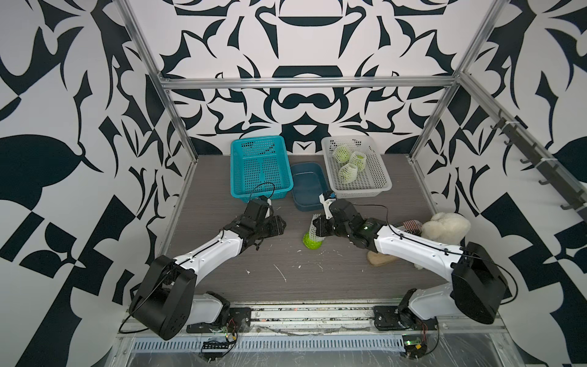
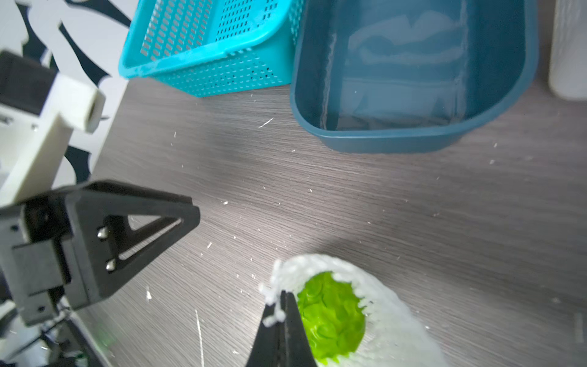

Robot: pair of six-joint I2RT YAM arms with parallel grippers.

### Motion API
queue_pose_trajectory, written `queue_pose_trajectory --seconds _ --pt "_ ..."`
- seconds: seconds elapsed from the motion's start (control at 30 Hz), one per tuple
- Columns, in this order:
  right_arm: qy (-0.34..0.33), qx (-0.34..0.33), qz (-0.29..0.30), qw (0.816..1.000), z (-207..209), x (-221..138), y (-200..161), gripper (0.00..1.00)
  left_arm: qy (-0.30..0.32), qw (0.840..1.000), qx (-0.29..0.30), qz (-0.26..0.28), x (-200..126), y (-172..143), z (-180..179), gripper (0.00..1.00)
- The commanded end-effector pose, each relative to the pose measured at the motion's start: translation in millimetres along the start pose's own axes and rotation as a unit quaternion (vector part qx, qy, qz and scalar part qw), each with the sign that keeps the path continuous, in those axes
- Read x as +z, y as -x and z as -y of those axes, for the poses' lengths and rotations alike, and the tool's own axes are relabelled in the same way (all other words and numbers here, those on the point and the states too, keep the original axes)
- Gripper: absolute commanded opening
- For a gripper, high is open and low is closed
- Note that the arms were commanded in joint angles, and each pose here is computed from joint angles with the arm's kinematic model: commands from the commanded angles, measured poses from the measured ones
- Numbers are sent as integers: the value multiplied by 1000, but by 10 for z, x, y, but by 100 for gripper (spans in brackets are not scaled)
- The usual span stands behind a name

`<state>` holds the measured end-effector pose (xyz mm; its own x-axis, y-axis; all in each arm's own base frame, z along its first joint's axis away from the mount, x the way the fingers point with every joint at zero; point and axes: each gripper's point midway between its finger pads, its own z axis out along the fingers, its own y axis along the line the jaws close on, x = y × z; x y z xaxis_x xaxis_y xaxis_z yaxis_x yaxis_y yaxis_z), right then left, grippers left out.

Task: Sleeve custard apples in foam nets
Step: Put on the foam net on the custard apple.

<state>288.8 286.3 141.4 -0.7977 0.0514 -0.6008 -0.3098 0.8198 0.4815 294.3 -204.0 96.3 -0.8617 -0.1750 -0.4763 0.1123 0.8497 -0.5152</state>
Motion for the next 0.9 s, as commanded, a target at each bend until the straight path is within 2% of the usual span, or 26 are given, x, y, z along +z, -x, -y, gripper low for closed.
queue_pose_trajectory --seconds 0.0,0.2,0.4,0.6,0.77,0.87 --pt "66 56 53 995 -182 -163 286 0 -7 1000 8 5 -28 76 79 54" --pt "63 44 -3 997 -180 -39 130 0 -8 1000 10 9 -38 78 78 54" --pt "128 46 -12 991 -437 -58 168 0 -6 1000 8 7 -29 54 56 54" --pt "146 31 -35 988 -558 -31 141 0 -8 1000 9 4 -21 40 62 54" --pt "94 9 -64 993 -367 -6 1 0 -7 1000 8 3 -24 32 54 54" --pt "34 -14 -91 995 -160 -12 -103 0 -6 1000 8 4 -18 51 60 54"
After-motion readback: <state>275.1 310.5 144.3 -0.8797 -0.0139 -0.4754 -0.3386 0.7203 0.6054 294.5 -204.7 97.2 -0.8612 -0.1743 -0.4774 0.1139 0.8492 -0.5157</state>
